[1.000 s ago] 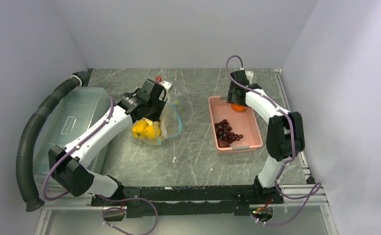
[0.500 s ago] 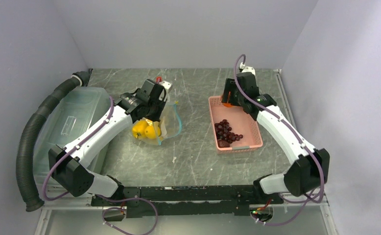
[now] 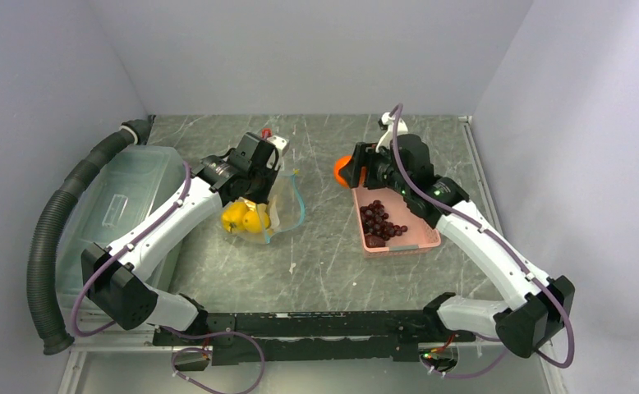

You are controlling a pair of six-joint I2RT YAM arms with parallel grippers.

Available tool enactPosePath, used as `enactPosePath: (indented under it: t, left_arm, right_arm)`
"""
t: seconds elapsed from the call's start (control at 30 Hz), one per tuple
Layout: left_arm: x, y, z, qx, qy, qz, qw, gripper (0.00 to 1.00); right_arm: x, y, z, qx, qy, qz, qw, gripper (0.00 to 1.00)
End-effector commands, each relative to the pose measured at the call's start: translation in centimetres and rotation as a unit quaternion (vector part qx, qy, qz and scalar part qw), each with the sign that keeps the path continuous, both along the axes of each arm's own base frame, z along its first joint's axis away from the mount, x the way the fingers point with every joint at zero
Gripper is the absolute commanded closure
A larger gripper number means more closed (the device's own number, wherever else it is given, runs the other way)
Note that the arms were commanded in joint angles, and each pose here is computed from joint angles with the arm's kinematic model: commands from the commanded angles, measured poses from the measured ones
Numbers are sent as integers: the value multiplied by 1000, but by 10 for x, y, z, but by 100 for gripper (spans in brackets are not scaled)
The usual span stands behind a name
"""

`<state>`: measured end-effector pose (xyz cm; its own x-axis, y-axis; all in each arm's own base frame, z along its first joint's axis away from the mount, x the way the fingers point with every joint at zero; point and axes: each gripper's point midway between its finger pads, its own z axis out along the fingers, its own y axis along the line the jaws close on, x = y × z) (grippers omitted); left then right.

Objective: Place the food in the zip-top bag and seal the zipper
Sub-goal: Place the fake fruit in the zipper food storage bag.

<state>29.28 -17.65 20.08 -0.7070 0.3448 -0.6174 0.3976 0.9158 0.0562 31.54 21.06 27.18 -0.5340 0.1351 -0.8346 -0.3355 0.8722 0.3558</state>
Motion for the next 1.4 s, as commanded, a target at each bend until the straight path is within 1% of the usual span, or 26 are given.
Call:
enactPosePath:
  t: [0.0, 0.27, 0.6, 0.83, 0.97, 1.23, 1.37]
  left_arm:
    - [2, -2, 1, -5, -6, -2, 1000, 100]
    - [1, -2, 2, -7, -6, -3, 1000, 100]
    - [1, -3, 3, -9, -7, -4, 1000, 100]
    - [0, -4, 4, -12, -7, -7, 1000, 100]
    - [0, -4, 4, -12, -7, -8, 1000, 100]
    - [0, -4, 5, -13, -8, -7, 1000, 100]
    - [-1, -4, 6, -14, -8, -7, 1000, 100]
  right_arm:
    - [-18, 36, 26, 62, -32, 74, 995, 73]
    - [-35, 78, 22, 66, -24, 123, 990, 72]
    - [-41, 127, 2, 48, -2, 156, 987, 72]
    - [-31, 143, -3, 57, 2, 141, 988, 72]
    - [-25, 150, -8, 59, 12, 135, 989, 72]
    - [-24, 171, -20, 86, 40, 147, 985, 72]
    - [-17, 175, -30, 88, 52, 133, 986, 72]
